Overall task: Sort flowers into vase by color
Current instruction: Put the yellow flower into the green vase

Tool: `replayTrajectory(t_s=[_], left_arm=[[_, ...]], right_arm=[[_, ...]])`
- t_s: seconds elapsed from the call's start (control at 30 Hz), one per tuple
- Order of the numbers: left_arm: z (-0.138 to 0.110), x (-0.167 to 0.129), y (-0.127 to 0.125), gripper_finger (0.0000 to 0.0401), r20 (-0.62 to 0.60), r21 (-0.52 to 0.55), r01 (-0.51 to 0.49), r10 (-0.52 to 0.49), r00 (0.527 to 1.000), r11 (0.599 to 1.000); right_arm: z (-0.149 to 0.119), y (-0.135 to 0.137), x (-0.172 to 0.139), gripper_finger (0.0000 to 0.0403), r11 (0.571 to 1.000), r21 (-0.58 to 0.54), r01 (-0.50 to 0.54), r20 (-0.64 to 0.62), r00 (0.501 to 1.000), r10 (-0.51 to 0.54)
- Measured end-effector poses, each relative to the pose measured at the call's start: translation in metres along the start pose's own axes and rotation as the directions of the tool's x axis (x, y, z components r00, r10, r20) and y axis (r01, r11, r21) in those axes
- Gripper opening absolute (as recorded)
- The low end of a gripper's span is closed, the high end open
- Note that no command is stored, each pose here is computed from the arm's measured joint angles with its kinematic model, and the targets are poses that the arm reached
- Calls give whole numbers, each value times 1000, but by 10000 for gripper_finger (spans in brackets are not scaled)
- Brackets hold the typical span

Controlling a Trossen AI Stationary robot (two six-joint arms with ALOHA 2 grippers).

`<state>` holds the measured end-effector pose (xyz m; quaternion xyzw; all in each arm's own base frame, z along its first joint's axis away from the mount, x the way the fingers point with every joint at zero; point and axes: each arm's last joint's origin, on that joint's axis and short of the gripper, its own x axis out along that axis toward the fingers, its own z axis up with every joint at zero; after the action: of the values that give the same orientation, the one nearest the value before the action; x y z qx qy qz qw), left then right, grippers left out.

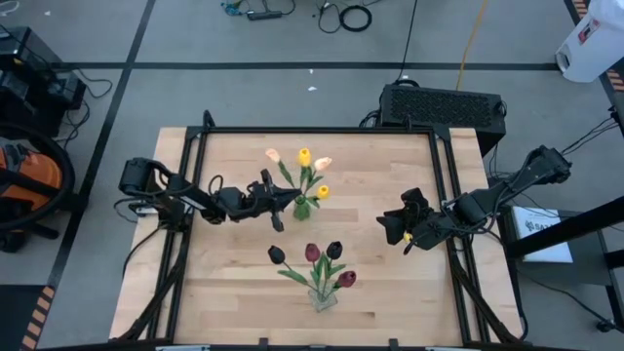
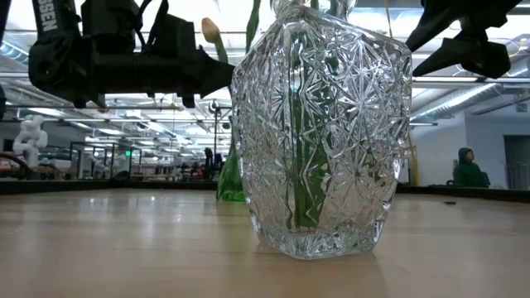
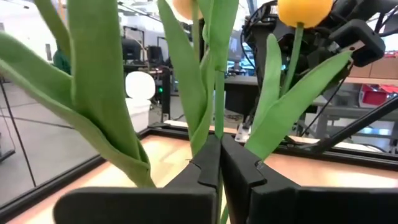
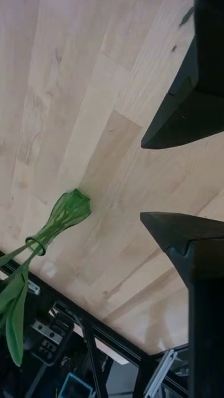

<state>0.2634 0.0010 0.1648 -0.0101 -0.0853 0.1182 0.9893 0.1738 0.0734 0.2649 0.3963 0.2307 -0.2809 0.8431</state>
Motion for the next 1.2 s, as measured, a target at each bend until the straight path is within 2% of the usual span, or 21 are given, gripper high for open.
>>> replayTrajectory(t_s=[0.2,0.43,1.2], left_arm=[[0,0,-1,22,-2,1,5,-5,1000,1000],[-4,0,0,23,-40,12,-15,15,999,1000],[-3,0,0,25,-28,9,-17,17,999,1000]], right_arm=[[0,1,0,169,1000,5,-6,1,1000,6],[0,1,0,169,1000,8,-10,2,1000,10],[0,1,0,169,1000,10,-16,-19,1000,16]])
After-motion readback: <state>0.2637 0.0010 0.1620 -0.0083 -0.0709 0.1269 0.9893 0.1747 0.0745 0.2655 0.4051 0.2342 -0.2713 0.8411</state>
